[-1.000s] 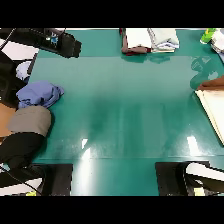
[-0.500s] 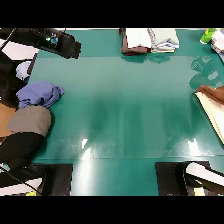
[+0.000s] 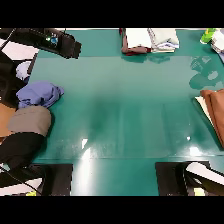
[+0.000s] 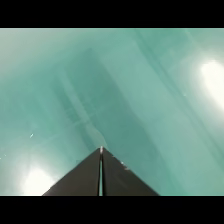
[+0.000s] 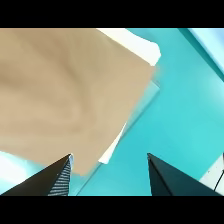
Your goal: Fold the shirts.
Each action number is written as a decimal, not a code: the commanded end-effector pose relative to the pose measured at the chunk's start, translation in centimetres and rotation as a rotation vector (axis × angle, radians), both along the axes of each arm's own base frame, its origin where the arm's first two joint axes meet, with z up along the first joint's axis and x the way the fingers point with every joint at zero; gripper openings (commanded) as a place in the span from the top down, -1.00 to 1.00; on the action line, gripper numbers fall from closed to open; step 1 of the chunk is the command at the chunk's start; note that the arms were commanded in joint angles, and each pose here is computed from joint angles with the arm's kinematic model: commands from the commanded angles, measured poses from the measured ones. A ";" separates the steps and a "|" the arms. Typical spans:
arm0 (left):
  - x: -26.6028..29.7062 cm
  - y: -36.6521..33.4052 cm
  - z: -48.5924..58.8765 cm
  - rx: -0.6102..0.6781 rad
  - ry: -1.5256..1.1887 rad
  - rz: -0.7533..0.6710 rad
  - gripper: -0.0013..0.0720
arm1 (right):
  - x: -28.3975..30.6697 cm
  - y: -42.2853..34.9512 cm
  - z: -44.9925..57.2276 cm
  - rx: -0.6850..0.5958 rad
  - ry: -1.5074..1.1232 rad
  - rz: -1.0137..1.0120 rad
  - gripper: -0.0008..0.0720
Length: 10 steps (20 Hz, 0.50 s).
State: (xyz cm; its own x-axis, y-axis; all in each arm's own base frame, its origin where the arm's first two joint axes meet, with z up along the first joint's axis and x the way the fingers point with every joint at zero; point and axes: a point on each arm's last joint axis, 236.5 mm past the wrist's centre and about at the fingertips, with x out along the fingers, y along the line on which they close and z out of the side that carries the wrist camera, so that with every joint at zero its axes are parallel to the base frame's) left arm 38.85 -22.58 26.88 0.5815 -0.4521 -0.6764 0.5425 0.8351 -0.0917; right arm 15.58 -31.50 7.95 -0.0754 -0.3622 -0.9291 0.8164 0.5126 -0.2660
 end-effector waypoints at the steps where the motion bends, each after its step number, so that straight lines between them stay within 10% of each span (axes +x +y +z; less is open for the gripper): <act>1: 0.0 0.0 0.0 -0.001 0.000 0.000 0.90 | 4.3 0.9 1.3 0.027 -0.183 0.033 -0.51; 10: 0.1 0.0 0.1 0.001 -0.005 0.002 0.89 | 24.6 27.9 7.0 0.223 -0.500 0.814 -0.50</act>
